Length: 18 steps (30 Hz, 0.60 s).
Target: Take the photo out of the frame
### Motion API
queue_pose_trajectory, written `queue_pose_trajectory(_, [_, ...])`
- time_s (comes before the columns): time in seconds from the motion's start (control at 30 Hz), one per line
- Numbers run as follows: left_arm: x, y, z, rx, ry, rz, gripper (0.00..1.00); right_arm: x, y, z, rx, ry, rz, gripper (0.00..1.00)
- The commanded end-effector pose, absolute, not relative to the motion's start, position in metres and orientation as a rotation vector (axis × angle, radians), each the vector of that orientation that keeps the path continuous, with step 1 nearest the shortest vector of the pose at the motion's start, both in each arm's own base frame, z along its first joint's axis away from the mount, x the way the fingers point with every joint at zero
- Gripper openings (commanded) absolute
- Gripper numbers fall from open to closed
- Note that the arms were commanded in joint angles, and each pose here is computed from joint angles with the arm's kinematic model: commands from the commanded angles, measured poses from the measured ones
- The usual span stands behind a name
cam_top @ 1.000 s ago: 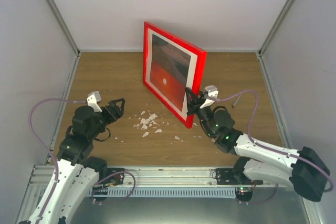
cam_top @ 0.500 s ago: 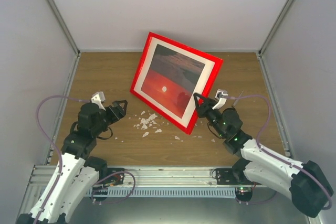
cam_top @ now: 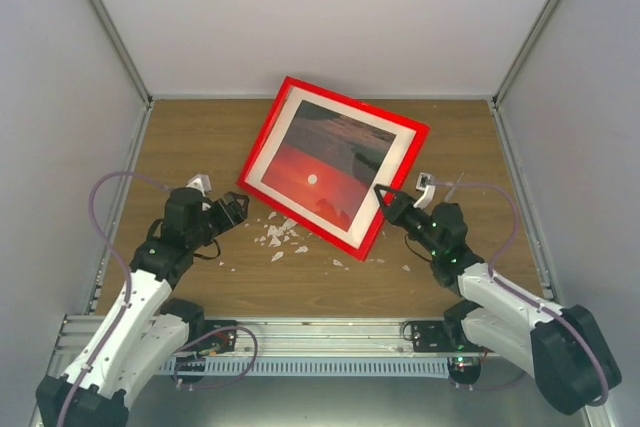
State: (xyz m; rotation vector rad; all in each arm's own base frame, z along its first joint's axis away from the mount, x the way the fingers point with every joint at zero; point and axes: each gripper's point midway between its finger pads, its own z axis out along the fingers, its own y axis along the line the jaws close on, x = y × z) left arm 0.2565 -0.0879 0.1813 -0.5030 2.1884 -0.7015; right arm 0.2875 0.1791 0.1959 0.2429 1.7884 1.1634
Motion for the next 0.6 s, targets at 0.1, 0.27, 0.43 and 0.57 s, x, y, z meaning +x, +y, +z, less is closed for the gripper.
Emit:
queue_pose_trajectory(0.1, [0.267,-0.089,0.171,-0.488,2.192,-0.687,0.82,0.277,0.184,0.160,0.105,1.962,1.273,0.00])
queue_pose_trajectory(0.27, [0.267,-0.084,0.162,-0.495,2.218,-0.641,0.82,0.279,0.186,0.139,0.043,2.057,1.294,0.01])
queue_pose_trajectory(0.43, [0.268,-0.082,0.159,-0.501,2.229,-0.617,0.83,0.285,0.179,0.124,0.037,2.129,1.287,0.01])
queue_pose_trajectory(0.57, [0.265,-0.088,0.147,-0.519,2.252,-0.670,0.82,0.287,0.175,0.116,0.072,2.151,1.264,0.01])
